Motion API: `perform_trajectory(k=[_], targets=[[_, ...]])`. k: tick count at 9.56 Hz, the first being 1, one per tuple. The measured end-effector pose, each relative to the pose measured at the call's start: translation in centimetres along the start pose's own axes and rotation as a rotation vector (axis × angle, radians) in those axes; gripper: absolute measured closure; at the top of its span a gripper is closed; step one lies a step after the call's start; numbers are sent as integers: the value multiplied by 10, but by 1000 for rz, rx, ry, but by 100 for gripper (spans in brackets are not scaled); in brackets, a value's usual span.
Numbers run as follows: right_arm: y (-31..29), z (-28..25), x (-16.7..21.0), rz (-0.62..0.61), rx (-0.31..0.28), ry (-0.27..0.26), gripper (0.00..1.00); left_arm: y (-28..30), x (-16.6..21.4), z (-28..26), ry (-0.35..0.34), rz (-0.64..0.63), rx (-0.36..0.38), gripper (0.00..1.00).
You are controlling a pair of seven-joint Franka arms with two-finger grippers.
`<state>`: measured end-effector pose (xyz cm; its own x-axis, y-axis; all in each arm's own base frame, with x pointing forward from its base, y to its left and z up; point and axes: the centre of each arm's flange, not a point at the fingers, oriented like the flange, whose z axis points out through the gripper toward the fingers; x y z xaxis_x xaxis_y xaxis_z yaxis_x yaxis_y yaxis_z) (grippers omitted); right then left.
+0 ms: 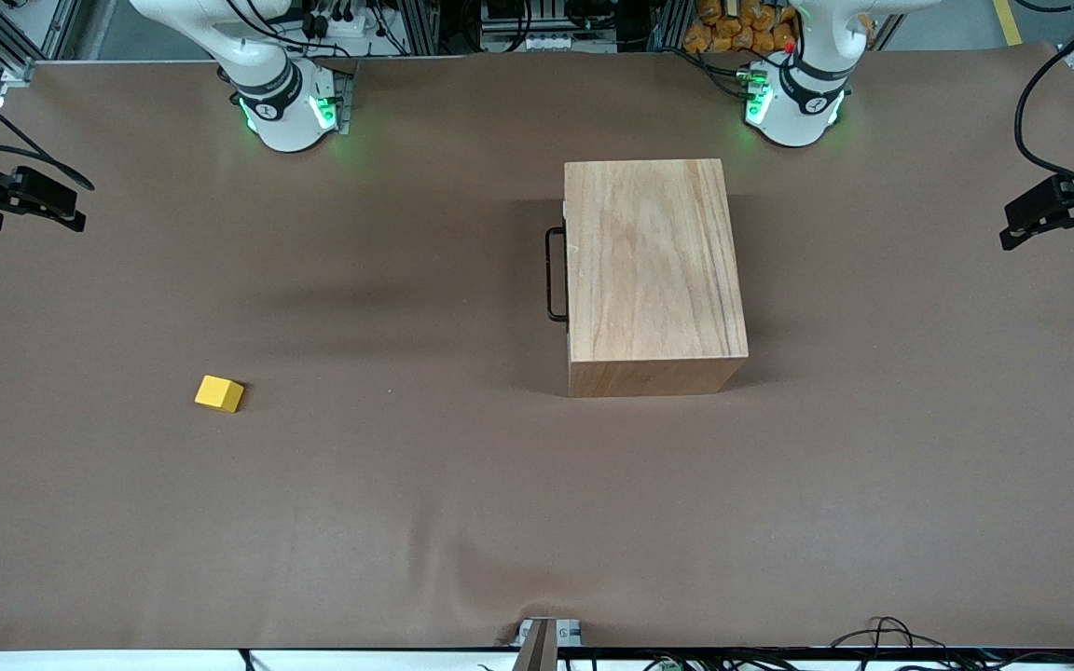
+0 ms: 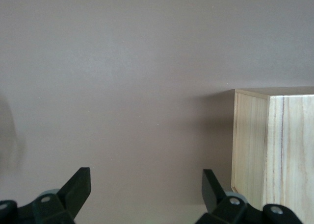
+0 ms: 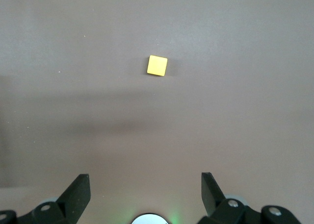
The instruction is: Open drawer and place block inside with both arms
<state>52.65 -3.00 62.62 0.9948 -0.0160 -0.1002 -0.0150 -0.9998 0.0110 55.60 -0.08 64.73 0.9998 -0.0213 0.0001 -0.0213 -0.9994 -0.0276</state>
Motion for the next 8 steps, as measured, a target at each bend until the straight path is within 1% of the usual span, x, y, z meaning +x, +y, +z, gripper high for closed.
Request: perform_trajectory(k=[4,5,8], targets=[[1,0,0,1,0,0,0,0,0,3,-10,0,0,0],[1,0,0,1,0,0,0,0,1,6,-24,0,0,0],[1,0,0,2,0,-2,0,18,1,24,-102,32,-1,0]])
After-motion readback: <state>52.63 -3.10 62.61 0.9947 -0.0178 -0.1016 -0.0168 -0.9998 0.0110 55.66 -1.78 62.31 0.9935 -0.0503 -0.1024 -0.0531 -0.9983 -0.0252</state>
